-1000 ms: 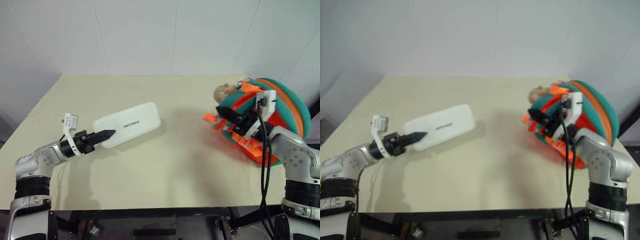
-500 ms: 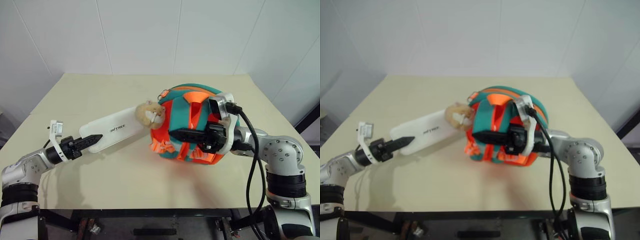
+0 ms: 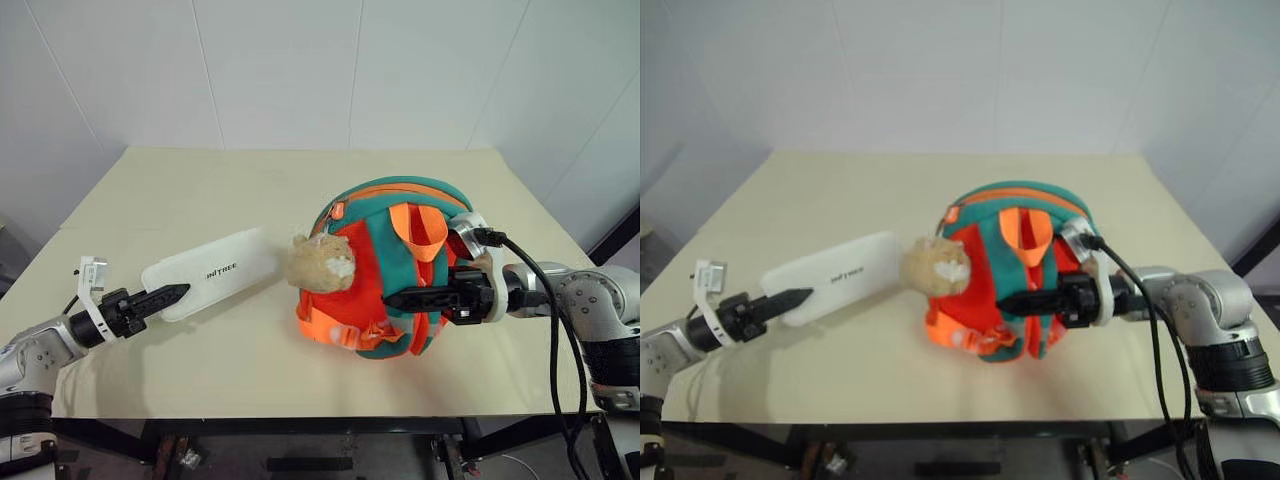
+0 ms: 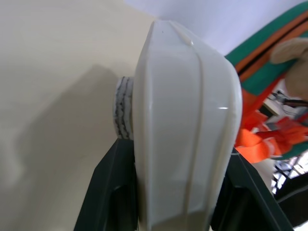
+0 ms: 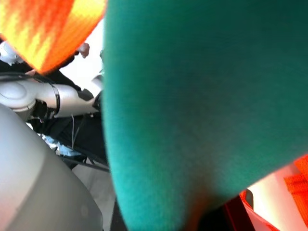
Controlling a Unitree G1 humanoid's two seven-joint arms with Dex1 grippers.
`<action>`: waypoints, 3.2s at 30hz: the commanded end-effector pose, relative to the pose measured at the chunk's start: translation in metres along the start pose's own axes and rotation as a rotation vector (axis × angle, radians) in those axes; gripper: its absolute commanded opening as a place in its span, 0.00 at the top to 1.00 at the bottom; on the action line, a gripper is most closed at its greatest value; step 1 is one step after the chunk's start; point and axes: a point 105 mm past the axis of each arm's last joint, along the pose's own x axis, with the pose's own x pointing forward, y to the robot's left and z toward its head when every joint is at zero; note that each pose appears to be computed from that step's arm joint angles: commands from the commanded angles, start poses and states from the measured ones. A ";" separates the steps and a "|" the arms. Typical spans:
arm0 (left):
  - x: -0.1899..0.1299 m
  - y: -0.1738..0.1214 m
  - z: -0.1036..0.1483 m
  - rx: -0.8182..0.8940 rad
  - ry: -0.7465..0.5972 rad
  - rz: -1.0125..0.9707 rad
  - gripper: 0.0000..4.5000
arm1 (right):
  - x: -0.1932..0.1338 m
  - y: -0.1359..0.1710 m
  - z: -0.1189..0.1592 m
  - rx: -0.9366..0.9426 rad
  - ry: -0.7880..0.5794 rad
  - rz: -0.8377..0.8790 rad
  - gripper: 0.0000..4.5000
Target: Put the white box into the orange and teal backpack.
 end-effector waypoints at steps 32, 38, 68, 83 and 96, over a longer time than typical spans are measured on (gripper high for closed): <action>0.036 -0.072 0.052 0.358 -0.016 -0.346 0.71 | 0.006 -0.007 0.001 -0.067 0.011 -0.033 0.99; 0.027 -0.068 0.053 0.379 0.023 -0.337 0.71 | 0.006 -0.008 0.001 -0.068 0.006 -0.039 0.99; 0.065 -0.076 0.029 0.547 0.290 -0.440 0.71 | 0.009 -0.011 -0.003 -0.061 -0.015 -0.028 0.99; 0.115 -0.080 0.026 0.706 0.518 -0.407 0.71 | 0.015 -0.012 -0.006 -0.057 -0.024 -0.011 0.99; 0.170 -0.118 0.005 0.699 0.432 -0.524 0.71 | 0.019 -0.016 -0.008 -0.060 -0.048 -0.022 0.99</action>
